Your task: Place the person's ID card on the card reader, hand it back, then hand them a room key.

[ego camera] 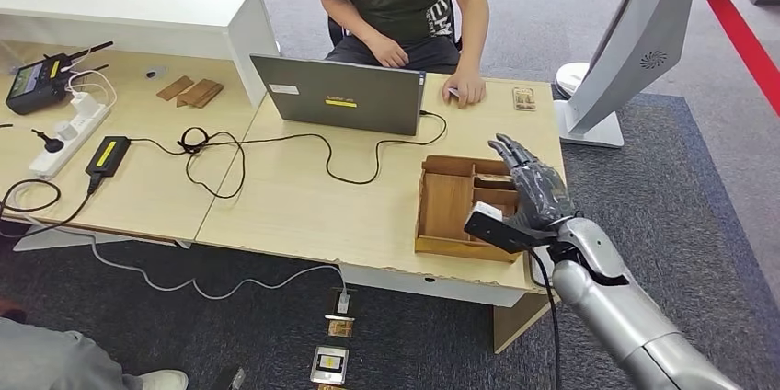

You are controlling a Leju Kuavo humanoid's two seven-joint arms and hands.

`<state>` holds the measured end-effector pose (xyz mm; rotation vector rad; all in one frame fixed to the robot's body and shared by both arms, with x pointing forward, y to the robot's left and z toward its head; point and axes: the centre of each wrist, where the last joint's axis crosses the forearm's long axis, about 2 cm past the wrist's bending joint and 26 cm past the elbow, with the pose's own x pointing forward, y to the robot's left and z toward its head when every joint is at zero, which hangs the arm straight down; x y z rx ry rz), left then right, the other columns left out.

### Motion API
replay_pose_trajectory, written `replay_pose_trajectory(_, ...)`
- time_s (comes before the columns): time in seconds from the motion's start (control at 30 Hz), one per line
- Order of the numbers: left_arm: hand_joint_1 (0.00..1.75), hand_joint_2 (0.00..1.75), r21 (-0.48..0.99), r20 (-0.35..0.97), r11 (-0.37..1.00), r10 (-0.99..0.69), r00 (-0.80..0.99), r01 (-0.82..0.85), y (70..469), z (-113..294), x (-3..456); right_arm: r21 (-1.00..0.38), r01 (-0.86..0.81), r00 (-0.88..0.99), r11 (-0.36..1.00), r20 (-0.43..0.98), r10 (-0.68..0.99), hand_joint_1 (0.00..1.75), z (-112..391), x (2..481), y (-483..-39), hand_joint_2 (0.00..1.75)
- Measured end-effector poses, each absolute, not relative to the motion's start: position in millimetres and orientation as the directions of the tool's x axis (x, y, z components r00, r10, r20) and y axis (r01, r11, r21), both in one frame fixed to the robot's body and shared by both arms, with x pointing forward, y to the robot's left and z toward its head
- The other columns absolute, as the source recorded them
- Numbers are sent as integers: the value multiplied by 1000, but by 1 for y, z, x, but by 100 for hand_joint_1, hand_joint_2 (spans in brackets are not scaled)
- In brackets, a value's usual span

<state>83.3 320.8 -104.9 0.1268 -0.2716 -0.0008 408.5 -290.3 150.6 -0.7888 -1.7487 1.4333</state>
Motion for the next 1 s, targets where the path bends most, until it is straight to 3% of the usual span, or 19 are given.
replay_pose_trajectory(1.0, 0, 0, 139, 254, 990, -7, 967, -30, 320, -105, 83, -983, -57, -560, 175, 176, 810, 0, 157, 419, -282, 175)
